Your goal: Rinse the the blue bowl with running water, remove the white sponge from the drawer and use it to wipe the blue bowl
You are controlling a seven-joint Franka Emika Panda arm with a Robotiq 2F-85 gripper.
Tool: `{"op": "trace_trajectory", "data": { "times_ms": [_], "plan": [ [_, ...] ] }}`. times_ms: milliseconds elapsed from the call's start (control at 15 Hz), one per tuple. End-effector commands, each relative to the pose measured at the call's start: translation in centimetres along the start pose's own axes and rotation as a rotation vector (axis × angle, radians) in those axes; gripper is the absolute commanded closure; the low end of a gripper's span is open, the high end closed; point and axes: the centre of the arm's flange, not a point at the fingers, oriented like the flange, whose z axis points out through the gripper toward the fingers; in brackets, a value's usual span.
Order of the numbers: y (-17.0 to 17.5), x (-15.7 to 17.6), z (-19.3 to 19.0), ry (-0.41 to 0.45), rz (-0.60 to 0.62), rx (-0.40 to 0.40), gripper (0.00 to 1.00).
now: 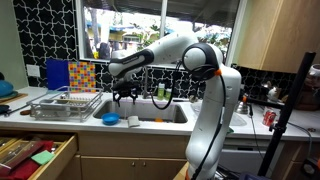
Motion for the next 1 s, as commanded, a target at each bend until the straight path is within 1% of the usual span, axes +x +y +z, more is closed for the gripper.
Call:
{"op": "trace_trajectory", "data": {
  "times_ms": [0, 67, 133, 200, 267, 333, 400, 467, 533, 600, 667, 933],
  "plan": [
    [1.6, 0.3, -4.6, 0.084, 0.045, 0.091, 0.00],
    [1.9, 0.6, -5.7, 0.109, 0.074, 0.115, 0.00],
    [2.0, 0.9, -6.8, 0.131, 0.131, 0.141, 0.00],
    [2.1, 1.2, -7.5, 0.151, 0.170, 0.152, 0.00],
    [2.0, 1.6, -8.1, 0.187, 0.222, 0.139, 0.00],
    [1.9, 1.9, -8.6, 0.232, 0.250, 0.093, 0.00],
    [1.7, 2.2, -8.8, 0.254, 0.278, 0.073, 0.00],
    [1.6, 2.4, -9.0, 0.278, 0.308, 0.030, 0.00],
    [1.4, 2.5, -9.2, 0.279, 0.334, 0.010, 0.00],
    [1.3, 2.5, -9.2, 0.252, 0.335, 0.004, 0.00],
    [2.0, 2.0, -9.1, 0.267, 0.300, 0.049, 0.00],
    [1.5, 2.2, -8.9, 0.255, 0.319, 0.030, 0.00]
  ]
}}
